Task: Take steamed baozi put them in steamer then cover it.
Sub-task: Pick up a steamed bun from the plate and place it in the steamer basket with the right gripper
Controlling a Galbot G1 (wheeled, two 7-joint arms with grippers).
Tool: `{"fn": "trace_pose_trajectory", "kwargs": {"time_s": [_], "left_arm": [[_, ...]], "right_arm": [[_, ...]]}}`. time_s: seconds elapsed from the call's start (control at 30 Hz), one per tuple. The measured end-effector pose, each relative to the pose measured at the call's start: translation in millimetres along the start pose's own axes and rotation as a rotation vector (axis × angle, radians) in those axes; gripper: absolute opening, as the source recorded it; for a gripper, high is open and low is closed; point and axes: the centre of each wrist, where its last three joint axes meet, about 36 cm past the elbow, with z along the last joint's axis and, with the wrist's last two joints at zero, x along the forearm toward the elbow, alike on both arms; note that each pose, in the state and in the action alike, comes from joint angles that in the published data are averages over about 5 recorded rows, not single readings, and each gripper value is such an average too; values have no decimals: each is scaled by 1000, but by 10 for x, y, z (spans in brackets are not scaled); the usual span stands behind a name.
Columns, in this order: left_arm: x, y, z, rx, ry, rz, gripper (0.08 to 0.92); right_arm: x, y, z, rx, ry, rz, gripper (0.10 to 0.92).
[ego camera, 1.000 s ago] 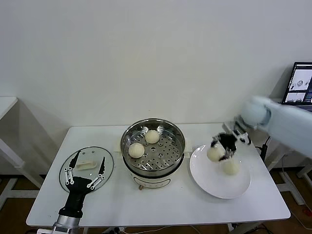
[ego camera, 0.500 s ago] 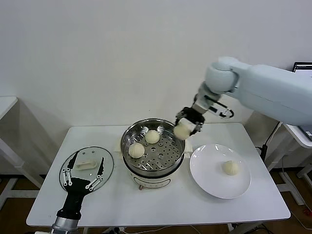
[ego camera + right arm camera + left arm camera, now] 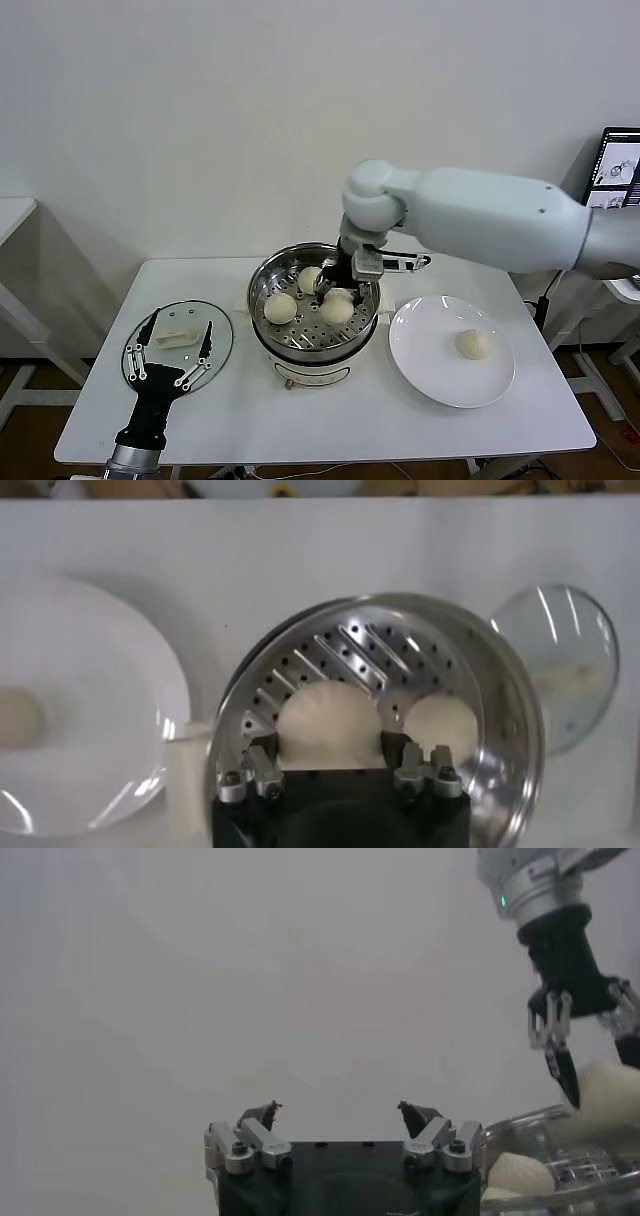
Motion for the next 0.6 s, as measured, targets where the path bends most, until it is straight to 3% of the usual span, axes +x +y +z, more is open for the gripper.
{"fn": "trace_pose_trajectory", "kwargs": {"time_s": [0.6], "left_arm": [[2,8,12,0,-5,-4,823]], "right_arm": [[-431,-291,-65,171,-14,-43,710]]}}
